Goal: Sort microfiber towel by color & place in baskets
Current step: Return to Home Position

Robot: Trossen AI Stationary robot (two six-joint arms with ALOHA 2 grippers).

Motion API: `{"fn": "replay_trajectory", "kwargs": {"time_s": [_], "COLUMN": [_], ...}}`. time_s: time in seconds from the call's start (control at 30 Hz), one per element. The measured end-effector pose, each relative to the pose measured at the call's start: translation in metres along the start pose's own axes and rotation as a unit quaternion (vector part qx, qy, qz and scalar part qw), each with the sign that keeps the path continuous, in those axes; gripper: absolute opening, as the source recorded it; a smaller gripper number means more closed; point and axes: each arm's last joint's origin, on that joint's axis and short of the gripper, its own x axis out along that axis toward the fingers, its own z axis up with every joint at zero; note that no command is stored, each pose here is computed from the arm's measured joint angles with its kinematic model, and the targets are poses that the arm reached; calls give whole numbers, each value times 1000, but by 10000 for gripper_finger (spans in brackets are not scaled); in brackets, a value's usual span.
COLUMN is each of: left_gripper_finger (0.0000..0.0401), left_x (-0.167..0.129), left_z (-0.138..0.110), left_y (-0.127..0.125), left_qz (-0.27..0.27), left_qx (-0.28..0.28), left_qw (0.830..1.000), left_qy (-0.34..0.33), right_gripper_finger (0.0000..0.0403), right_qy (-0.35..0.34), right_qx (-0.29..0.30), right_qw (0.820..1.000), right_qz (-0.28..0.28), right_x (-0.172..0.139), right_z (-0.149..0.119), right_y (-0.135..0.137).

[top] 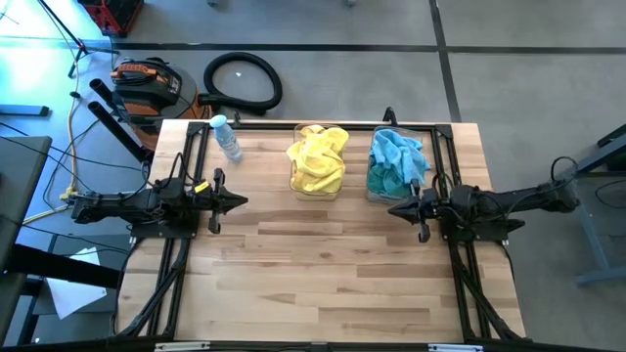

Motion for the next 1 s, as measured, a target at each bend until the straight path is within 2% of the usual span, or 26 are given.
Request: {"fn": "replay_trajectory", "kwargs": {"time_s": [0.3, 0.47, 0.67, 1.0], "left_gripper_finger": [0, 0, 0, 0], "left_x": [0, 0, 0, 0], "left_z": [0, 0, 0, 0], "left_y": [0, 0, 0, 0], "left_qz": [0, 0, 0, 0], "left_qx": [0, 0, 0, 0], "left_qw": [1000, 1000, 1000, 1000], "left_qy": [0, 0, 0, 0], "right_gripper_finger": [0, 0, 0, 0], "right_qy": [-20, -6, -19, -18], "right_qx": [15, 12, -26, -27], "right_qw": [1000, 999, 998, 998], "right_qz": [-7, -39, -56, -60], "right_x": [-7, -12, -14, -14], "right_z": [5, 2, 4, 4], "right_y": [-3, -6, -8, -9]}}
